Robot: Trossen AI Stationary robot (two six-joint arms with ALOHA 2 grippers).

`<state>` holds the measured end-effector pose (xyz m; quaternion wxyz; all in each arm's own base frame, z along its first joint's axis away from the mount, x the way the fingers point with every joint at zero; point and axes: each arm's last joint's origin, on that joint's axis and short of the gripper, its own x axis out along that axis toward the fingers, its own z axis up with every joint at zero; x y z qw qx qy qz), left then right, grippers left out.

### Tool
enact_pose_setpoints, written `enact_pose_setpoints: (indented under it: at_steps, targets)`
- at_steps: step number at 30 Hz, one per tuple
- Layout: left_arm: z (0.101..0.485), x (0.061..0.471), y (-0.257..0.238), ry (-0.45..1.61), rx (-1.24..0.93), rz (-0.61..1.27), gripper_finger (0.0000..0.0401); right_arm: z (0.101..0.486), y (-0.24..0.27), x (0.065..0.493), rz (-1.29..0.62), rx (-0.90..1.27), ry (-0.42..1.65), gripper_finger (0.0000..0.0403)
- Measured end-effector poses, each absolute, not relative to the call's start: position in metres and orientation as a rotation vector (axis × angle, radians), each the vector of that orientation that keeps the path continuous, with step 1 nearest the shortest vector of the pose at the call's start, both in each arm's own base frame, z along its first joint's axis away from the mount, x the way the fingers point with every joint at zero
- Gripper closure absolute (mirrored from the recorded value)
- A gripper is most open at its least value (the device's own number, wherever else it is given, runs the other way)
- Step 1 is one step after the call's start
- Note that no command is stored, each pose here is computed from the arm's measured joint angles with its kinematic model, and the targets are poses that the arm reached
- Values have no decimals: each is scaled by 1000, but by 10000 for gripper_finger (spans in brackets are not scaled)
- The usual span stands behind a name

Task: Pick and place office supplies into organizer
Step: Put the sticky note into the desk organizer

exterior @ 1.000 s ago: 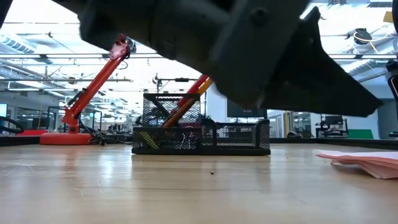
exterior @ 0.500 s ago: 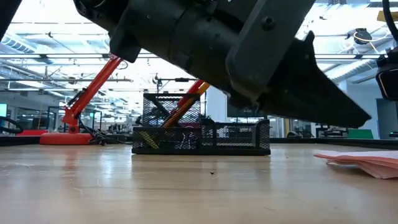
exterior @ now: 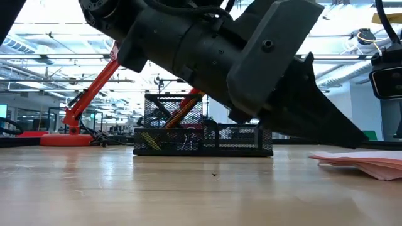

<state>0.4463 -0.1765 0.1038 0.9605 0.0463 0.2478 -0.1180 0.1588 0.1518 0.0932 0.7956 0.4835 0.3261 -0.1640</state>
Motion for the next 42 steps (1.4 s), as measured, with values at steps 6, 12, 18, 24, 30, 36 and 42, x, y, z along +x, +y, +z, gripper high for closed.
enact_pose_setpoints:
  at_steps: [6, 12, 18, 24, 30, 36, 42]
  targets:
    - [102, 447, -172, 526, 95, -239, 314, 93, 149, 161, -352, 1012, 697, 236]
    - [100, 441, -177, 583, 159, -261, 314, 93, 149, 161, -351, 1007, 699, 236]
    - [102, 426, -190, 711, 164, -371, 314, 93, 149, 161, -341, 987, 703, 236]
    - [104, 429, -189, 655, 189, -321, 314, 93, 149, 161, -336, 977, 700, 236]
    - [104, 433, -183, 648, 187, -306, 314, 94, 150, 162, -328, 980, 696, 236]
    - [105, 438, -171, 645, 172, -281, 314, 98, 153, 165, -272, 979, 668, 236]
    - [100, 441, -169, 626, 161, -286, 314, 98, 150, 168, -277, 970, 659, 236]
